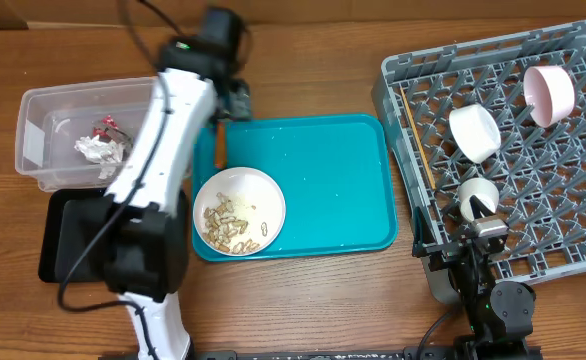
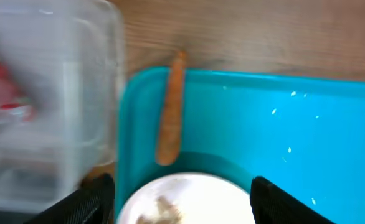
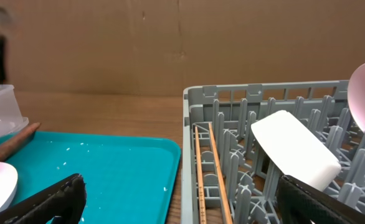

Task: Sort waste into correct bins and load items into the dishwasher
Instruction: 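Grasp the carrot on the tray with the left gripper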

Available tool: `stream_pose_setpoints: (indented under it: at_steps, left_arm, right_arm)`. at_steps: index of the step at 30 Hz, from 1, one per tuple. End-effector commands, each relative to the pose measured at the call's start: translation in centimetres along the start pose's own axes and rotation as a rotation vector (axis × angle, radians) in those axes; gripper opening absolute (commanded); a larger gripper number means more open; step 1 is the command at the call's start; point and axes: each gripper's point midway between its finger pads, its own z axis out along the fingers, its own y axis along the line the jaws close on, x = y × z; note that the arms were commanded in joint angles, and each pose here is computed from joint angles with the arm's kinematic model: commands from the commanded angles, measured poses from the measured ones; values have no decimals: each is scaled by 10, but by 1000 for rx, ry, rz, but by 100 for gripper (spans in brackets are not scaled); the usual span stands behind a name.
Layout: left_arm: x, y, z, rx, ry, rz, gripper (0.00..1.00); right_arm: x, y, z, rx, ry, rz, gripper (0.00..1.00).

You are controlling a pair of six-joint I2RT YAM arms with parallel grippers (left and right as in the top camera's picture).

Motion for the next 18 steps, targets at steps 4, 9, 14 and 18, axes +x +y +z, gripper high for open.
stream_pose_setpoints:
  at_steps: [4, 9, 14, 18]
  left_arm:
    - [23, 3, 82, -101, 123, 50, 68]
    - [43, 3, 124, -142, 220, 70, 58]
    - [53, 5, 136, -158, 266, 66, 13]
    - [38, 4, 110, -151, 224, -8, 4]
  right_arm:
    - [1, -1, 0, 0, -6, 3, 100]
    - [1, -1, 0, 0, -6, 3, 100]
    - [1, -1, 0, 0, -6, 3, 100]
    - [1, -1, 0, 0, -6, 3, 100]
